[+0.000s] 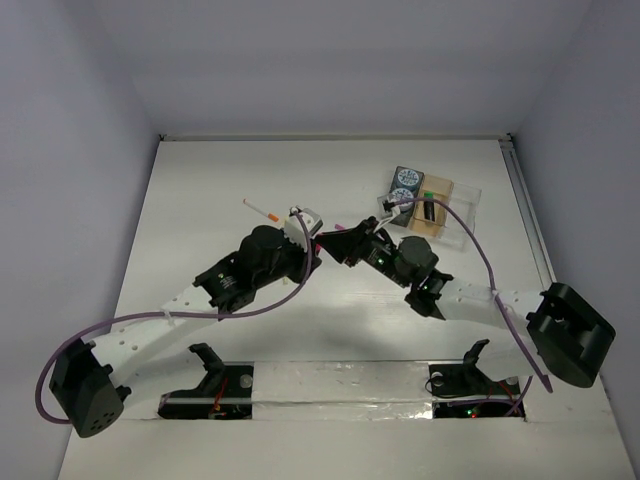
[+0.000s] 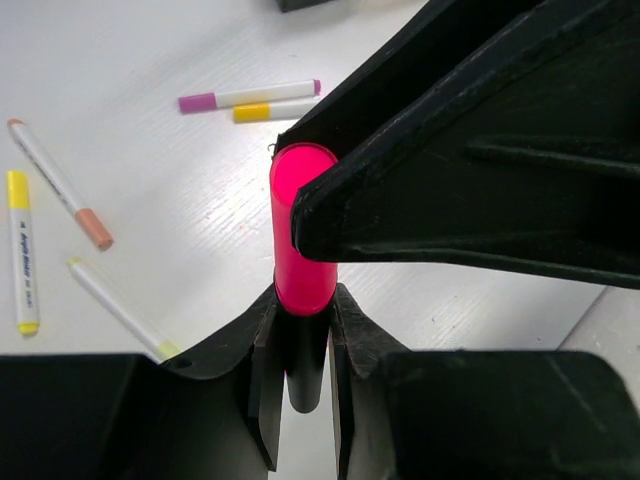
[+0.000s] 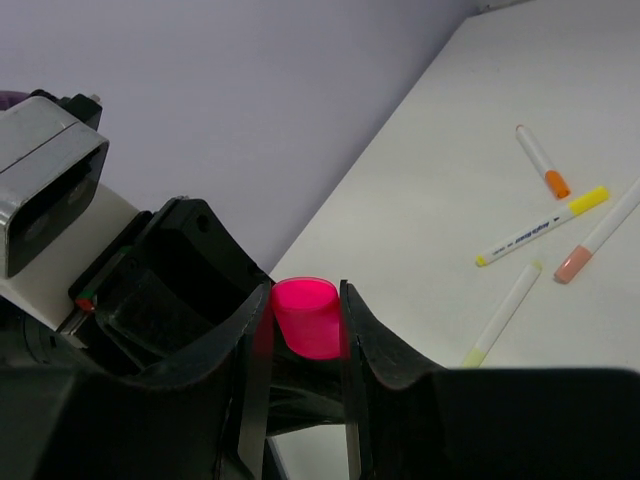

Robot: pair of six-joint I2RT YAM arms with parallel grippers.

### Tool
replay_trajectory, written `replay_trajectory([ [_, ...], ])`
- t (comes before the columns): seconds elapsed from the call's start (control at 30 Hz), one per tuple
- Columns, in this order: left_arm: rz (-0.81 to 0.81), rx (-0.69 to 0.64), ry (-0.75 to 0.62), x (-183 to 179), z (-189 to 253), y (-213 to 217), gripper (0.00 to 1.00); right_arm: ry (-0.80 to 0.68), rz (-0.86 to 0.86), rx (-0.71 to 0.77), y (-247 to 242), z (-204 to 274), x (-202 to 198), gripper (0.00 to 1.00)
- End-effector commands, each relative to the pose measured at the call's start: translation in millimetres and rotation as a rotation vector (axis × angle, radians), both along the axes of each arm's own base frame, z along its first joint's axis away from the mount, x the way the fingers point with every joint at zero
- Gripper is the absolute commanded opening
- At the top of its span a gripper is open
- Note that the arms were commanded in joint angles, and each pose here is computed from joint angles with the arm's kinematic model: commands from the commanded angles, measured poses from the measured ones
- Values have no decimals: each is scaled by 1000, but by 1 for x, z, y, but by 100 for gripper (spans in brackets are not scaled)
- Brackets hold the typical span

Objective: Sort the stationery into containers
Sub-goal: Close the pen cap on the pen.

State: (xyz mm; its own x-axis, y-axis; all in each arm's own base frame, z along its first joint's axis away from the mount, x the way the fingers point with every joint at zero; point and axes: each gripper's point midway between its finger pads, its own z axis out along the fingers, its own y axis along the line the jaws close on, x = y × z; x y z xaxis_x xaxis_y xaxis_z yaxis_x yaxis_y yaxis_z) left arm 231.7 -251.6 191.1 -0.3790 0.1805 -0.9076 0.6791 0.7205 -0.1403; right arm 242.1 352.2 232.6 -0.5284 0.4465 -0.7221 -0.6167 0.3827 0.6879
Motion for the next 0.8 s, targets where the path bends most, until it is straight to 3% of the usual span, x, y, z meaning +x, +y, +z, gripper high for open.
replay_trajectory([
  [0.0, 124, -767, -677, 10, 292, 29, 0, 561, 447, -467, -32, -187, -142, 0],
  [0.2, 91, -808, -612, 0, 275, 28, 0, 468, 391, -391, -18, -150, -122, 0],
  [0.33, 94, -805, -647, -12, 287, 41, 0, 533, 389, -451, -33, -176, -133, 0],
  [0.47, 115, -767, -623, -10, 267, 43, 0, 568, 330, -537, -60, -199, -140, 0],
  [0.57, 54, -734, -579, -11, 250, 29, 0, 551, 398, -550, -52, -193, -143, 0],
  [0.63, 28, -719, -561, -11, 241, 23, 0, 600, 538, -615, -46, -208, -166, 0],
  [0.77, 44, -697, -578, -11, 237, 27, 0, 569, 550, -665, -46, -200, -162, 0],
])
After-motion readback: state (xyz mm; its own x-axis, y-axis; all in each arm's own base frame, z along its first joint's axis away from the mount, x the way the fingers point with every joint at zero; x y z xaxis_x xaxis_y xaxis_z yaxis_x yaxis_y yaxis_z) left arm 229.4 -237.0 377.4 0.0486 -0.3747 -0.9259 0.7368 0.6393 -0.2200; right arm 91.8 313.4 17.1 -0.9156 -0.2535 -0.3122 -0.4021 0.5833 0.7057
